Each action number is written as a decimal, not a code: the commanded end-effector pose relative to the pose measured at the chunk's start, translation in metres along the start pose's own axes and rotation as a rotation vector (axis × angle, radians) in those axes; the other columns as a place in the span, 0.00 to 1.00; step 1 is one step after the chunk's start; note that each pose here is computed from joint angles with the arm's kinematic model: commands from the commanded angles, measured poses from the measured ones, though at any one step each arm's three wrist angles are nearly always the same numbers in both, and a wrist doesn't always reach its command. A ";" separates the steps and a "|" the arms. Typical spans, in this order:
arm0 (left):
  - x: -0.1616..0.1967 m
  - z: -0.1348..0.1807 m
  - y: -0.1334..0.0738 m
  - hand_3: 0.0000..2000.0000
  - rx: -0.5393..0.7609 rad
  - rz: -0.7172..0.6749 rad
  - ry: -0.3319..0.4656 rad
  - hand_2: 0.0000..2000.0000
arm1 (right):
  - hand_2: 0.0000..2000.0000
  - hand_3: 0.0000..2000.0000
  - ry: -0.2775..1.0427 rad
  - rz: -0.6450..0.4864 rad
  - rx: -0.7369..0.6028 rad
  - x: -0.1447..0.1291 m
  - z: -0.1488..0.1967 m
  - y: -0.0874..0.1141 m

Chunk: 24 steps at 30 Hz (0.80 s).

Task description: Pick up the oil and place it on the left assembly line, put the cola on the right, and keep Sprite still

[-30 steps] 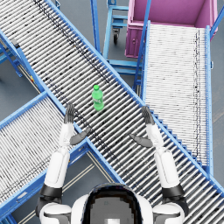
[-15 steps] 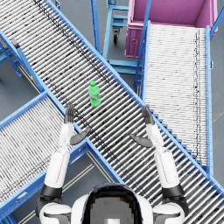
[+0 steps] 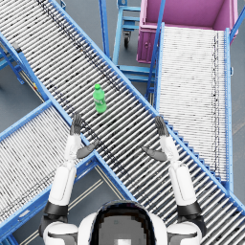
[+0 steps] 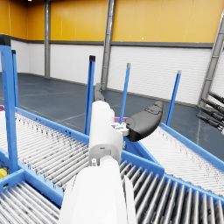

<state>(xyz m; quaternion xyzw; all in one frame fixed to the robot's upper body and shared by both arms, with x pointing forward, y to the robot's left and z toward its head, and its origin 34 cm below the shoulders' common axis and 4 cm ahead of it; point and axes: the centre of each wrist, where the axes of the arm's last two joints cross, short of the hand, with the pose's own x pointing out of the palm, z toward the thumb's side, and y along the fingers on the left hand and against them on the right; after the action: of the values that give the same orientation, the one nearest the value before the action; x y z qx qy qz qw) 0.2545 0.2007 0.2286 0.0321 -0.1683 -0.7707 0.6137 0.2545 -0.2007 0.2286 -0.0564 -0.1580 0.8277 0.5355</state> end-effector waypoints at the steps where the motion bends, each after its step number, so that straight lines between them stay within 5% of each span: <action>1: 0.000 0.000 0.000 0.00 0.000 0.000 0.000 0.00 | 0.00 0.00 0.000 0.000 0.000 0.000 0.000 0.000; 24: 0.000 0.000 0.000 0.00 0.000 0.000 0.000 0.00 | 0.00 0.00 0.000 0.000 0.000 0.000 0.000 0.000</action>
<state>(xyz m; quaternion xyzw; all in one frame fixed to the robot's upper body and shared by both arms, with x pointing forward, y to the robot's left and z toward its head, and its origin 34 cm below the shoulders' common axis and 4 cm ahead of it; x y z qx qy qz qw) 0.2545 0.2007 0.2286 0.0321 -0.1683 -0.7707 0.6137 0.2545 -0.2007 0.2286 -0.0564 -0.1580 0.8277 0.5355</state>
